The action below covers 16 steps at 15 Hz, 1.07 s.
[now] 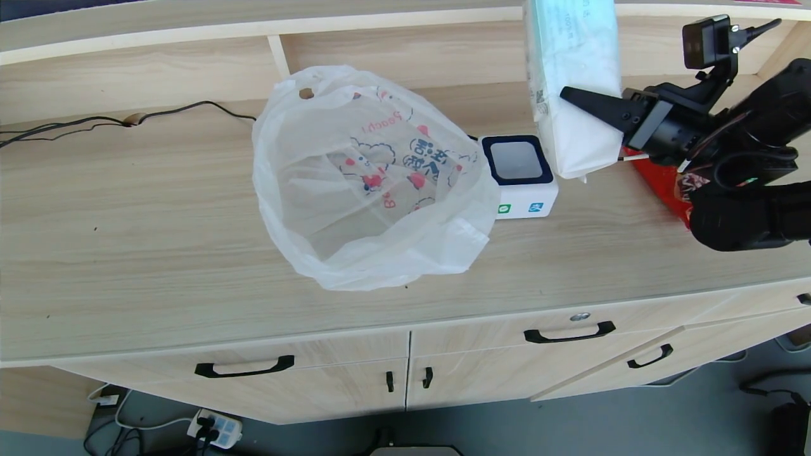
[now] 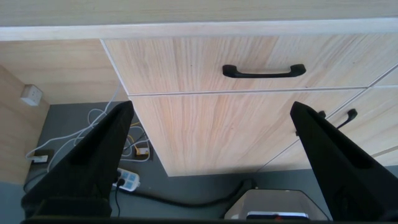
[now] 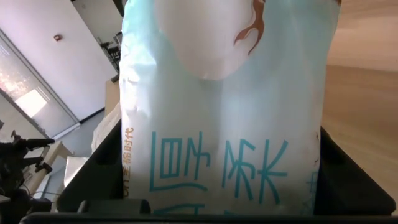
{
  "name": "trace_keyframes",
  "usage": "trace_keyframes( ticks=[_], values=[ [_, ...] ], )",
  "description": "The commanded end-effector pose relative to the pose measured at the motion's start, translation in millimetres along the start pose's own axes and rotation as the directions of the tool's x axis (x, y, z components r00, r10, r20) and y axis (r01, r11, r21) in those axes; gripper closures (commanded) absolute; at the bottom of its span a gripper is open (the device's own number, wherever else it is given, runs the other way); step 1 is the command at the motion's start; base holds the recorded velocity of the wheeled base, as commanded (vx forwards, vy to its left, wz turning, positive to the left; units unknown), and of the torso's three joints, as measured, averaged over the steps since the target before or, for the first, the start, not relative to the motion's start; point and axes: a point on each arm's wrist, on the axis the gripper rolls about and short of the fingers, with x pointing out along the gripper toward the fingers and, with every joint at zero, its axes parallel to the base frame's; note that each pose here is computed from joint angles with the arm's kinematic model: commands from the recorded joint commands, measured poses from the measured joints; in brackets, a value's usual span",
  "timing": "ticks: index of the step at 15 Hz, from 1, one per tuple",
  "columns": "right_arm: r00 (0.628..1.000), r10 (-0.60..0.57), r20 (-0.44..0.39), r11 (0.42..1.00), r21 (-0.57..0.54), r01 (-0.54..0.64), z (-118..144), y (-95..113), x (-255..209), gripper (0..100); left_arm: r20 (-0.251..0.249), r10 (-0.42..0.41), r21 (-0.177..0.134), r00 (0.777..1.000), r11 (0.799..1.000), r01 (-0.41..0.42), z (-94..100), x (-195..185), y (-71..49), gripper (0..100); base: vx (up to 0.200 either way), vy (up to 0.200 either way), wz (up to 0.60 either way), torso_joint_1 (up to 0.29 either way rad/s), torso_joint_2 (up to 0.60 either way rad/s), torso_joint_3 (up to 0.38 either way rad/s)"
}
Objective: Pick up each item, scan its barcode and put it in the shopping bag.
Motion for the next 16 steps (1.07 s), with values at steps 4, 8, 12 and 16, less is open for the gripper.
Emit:
trace_keyframes(
  ticks=[4,8,12,16],
  values=[
    [1.000,-0.023,0.020,0.999,-0.039,0.023,-2.9,-10.5,1.5,100,0.001,-0.001,0.000,1.000,1.000,0.001,0.1,0.0,0.0,0,0.000,0.000,0.00,0.000,0.00,0.000],
    [0.993,-0.090,0.078,0.995,-0.026,0.092,-1.2,-5.9,7.4,100,0.001,0.000,0.000,1.000,1.000,0.000,0.1,0.0,0.0,0,0.000,0.000,0.00,0.000,0.00,0.000],
    [0.987,-0.137,0.079,0.990,-0.016,0.139,-14.3,2.3,13.2,100,0.001,0.000,0.000,1.000,1.000,0.000,0.1,0.0,0.0,0,0.000,0.000,0.00,0.000,0.00,0.000],
    [0.910,-0.395,0.123,0.918,0.044,0.393,-14.0,17.2,41.8,100,0.001,0.000,0.000,1.000,1.000,0.000,0.1,0.0,0.0,0,0.000,0.000,0.00,0.000,0.00,0.000]
  ],
)
